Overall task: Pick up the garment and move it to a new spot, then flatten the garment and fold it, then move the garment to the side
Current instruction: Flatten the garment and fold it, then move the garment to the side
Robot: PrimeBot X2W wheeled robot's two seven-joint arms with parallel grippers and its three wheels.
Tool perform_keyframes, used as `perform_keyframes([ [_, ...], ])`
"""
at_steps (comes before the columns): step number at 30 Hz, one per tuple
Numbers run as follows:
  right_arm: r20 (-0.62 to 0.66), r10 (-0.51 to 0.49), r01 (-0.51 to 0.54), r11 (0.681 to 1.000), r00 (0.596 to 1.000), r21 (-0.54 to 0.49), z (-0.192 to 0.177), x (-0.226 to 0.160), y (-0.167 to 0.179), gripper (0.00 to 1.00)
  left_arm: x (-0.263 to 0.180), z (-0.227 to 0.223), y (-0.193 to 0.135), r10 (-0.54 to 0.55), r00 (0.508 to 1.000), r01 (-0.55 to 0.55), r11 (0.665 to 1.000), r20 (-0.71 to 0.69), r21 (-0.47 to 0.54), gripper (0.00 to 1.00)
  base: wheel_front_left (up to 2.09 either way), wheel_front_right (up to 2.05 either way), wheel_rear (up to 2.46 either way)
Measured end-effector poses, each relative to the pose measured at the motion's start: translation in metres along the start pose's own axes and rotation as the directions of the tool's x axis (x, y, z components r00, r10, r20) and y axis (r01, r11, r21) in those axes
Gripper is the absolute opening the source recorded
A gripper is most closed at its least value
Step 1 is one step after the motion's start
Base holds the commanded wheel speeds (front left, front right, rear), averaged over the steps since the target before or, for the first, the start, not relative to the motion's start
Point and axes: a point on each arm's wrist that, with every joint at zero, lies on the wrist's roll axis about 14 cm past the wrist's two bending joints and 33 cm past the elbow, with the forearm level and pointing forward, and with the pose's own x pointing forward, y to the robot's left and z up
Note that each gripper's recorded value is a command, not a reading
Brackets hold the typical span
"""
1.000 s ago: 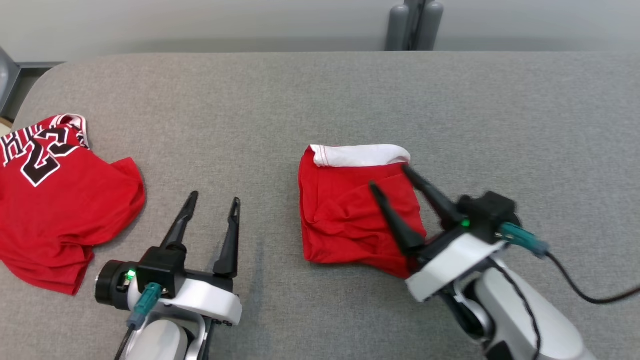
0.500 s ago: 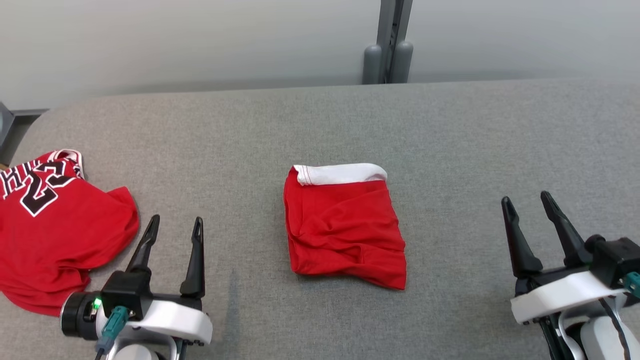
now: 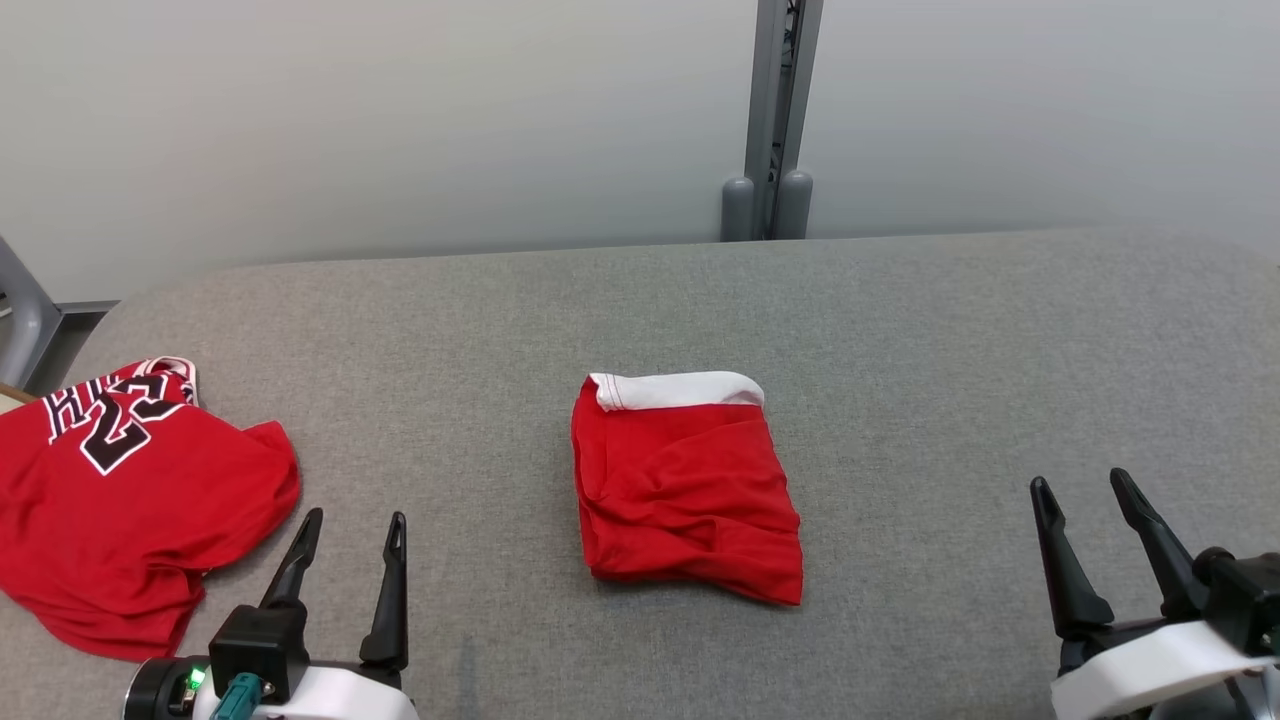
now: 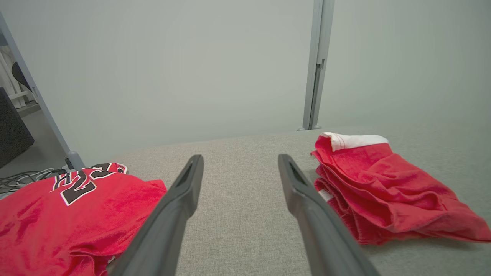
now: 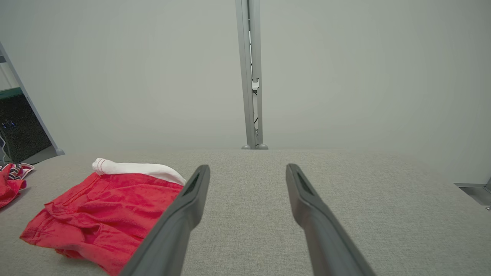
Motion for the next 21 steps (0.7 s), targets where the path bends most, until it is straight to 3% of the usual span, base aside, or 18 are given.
perform_keyframes([
  [21,-0.007,-0.027,0.027,1.0,1.0,-0.012,0.0056,-0.008,-0.0026,1.0,-0.0077,0.0004,0.0011,0.004,1.0,-0.004,1.0,-0.009,0.017,1.0,0.0,0.0,0.0],
])
